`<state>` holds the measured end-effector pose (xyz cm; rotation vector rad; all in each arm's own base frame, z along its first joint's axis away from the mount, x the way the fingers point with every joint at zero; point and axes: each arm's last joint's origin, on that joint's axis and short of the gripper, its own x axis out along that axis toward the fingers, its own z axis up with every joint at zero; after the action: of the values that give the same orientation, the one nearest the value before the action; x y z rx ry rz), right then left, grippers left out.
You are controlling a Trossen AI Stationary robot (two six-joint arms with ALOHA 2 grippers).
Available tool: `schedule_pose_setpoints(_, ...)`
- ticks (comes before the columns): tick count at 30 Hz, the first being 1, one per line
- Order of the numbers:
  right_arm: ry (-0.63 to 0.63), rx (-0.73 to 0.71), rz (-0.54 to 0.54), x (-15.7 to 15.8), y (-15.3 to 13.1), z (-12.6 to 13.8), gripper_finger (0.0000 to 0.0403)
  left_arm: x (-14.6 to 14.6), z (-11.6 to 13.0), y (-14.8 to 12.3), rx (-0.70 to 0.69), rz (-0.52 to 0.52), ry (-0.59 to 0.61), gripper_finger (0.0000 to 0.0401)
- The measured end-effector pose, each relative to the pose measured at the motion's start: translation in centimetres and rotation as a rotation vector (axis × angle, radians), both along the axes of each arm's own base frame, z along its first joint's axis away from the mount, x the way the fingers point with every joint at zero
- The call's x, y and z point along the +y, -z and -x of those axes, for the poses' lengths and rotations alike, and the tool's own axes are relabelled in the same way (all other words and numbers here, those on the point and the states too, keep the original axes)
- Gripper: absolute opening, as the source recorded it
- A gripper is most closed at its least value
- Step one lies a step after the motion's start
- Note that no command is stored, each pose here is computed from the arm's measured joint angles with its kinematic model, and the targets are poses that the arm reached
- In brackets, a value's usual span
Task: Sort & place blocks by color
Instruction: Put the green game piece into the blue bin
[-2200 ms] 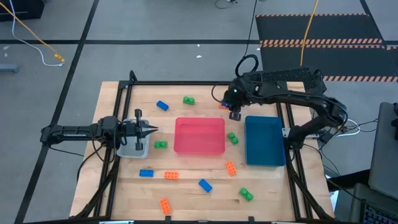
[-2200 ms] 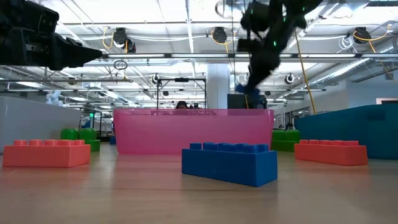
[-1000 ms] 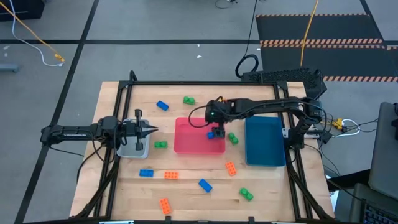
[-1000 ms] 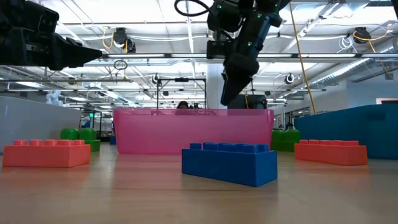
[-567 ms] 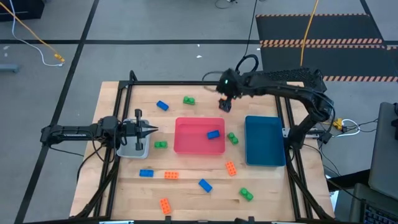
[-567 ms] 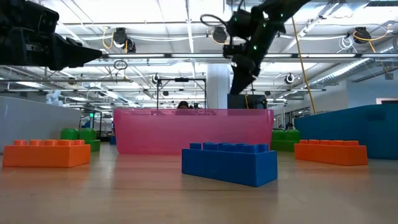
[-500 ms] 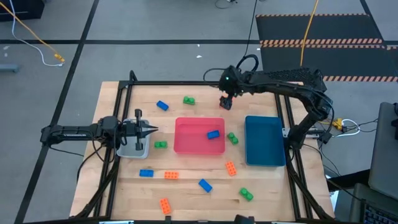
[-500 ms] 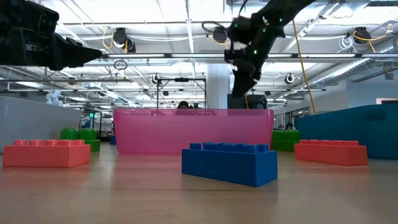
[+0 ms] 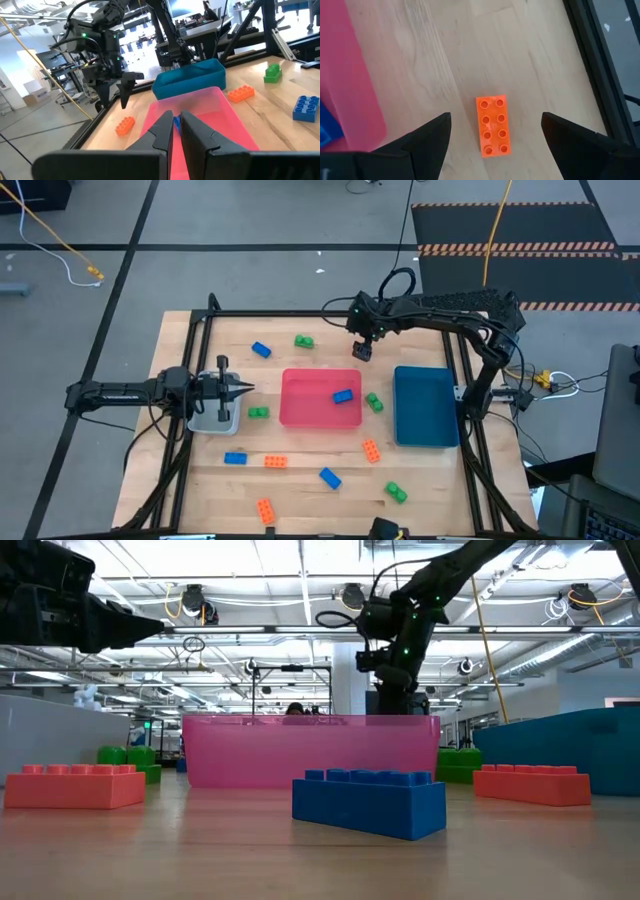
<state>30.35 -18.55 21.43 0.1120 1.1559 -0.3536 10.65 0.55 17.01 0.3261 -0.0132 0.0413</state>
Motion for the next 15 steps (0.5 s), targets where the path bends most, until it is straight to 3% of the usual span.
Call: schedule_pose_setpoints(15,0.01,-0.086,0.046,-0.38,-0.56,-0.66,0.0302,0.0,0.0,-0.04,-0.003,-0.008,0.0,0.0037)
